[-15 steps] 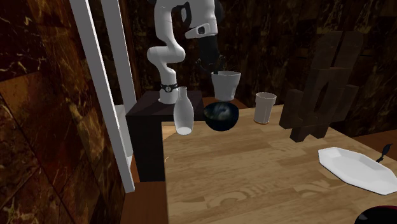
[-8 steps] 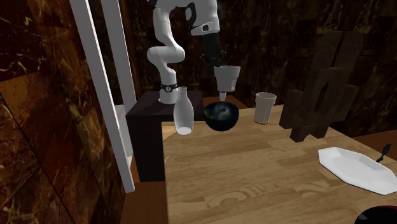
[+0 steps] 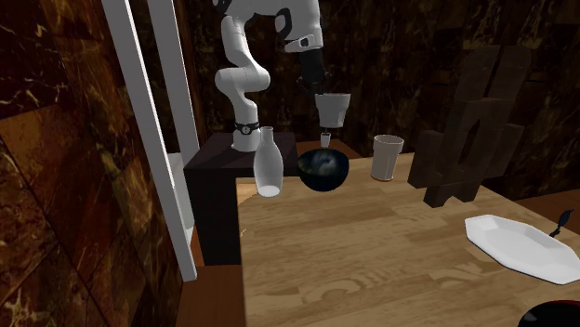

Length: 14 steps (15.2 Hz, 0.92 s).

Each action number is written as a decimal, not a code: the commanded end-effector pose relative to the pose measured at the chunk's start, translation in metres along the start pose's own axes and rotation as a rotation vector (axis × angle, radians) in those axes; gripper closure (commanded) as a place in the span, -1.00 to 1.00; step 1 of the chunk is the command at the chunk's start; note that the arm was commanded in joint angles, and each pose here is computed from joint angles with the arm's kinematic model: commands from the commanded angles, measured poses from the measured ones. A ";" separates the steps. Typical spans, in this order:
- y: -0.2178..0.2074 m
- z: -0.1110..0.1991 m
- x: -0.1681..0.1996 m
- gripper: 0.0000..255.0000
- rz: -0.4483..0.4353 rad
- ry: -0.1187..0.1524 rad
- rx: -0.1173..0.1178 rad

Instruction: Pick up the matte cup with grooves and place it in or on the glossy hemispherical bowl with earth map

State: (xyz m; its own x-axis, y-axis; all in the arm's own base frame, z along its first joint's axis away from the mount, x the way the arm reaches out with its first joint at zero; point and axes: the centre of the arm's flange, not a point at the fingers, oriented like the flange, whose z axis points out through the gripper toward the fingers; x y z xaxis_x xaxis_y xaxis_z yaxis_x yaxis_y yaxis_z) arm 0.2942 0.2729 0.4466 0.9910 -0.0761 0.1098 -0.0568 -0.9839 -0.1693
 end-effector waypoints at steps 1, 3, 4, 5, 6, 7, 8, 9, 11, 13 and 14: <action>0.002 0.010 -0.003 1.00 0.001 0.000 0.001; 0.003 0.020 -0.004 1.00 0.001 0.000 0.001; 0.004 0.025 -0.005 1.00 0.001 0.000 0.001; 0.005 0.030 -0.005 1.00 0.001 0.000 0.001; 0.006 0.036 -0.006 1.00 0.001 0.000 0.001; 0.007 0.041 -0.006 1.00 0.001 0.000 0.001; 0.008 0.046 -0.007 1.00 0.001 0.000 0.001; 0.009 0.051 -0.007 1.00 0.001 0.000 0.001; 0.011 0.061 -0.009 1.00 0.001 0.000 0.001; 0.012 0.072 -0.010 1.00 0.001 0.000 0.001; 0.013 0.077 -0.010 1.00 0.001 0.000 0.001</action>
State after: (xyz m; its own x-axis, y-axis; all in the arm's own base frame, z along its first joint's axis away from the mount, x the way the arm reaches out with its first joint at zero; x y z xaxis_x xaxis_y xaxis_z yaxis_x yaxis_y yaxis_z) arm 0.2923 0.2730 0.3727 0.9911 -0.0765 0.1091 -0.0573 -0.9839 -0.1691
